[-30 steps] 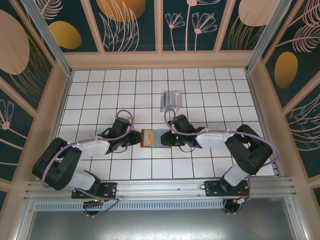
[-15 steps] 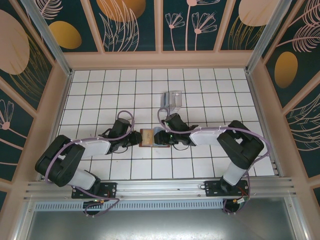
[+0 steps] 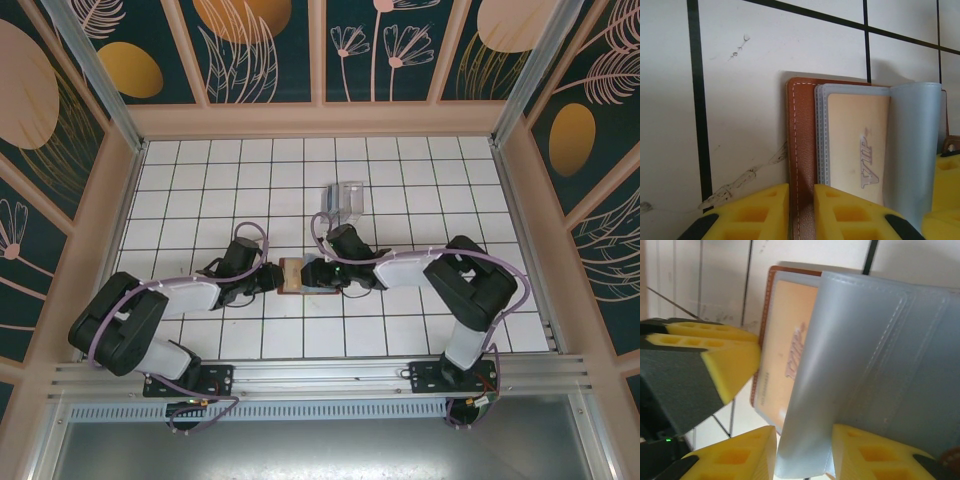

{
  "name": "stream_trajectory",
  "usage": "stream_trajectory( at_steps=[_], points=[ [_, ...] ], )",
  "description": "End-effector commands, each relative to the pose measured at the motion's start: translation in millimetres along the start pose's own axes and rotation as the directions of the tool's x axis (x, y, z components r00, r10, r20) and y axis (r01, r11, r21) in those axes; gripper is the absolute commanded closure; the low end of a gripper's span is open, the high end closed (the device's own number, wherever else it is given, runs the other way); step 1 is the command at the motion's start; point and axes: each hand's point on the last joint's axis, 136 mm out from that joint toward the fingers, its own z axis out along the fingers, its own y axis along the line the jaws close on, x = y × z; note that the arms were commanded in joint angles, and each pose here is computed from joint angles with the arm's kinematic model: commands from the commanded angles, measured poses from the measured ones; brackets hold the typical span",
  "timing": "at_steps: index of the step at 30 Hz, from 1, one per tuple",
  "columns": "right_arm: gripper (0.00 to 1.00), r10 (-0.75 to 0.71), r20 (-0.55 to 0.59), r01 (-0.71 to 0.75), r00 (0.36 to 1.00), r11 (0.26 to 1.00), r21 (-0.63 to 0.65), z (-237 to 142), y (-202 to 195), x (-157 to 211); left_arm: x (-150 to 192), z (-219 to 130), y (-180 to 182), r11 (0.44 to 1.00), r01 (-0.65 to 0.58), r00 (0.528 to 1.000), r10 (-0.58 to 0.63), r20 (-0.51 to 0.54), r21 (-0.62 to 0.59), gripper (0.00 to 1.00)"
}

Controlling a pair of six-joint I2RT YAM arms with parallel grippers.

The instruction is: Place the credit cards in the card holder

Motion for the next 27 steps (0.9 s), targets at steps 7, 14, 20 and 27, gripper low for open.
stream_trajectory(
  at_steps=[7,14,20,27],
  points=[
    [0.64,0.004,-0.001,-0.004,1.0,0.974,-0.227,2.6,43.7,-18.1,-5.0,-8.6,5.1,0.997,-0.055,0.998,0.056,0.025,-0.055,0.76],
    [0.63,-0.016,0.027,0.022,1.0,0.971,-0.237,-3.4,52.8,-27.0,-14.3,-14.0,3.7,0.994,-0.07,0.996,0.074,0.055,-0.078,0.74],
    [0.63,-0.022,0.027,0.028,0.999,0.968,-0.25,-5.3,55.1,-27.1,-18.7,-15.5,0.1,0.995,-0.07,0.995,0.075,0.064,-0.075,0.73],
    [0.63,-0.046,0.054,0.055,0.998,0.982,-0.183,-19.3,45.0,-26.8,-22.3,-16.3,-2.9,0.995,-0.066,0.995,0.072,0.068,-0.074,0.71]
  ],
)
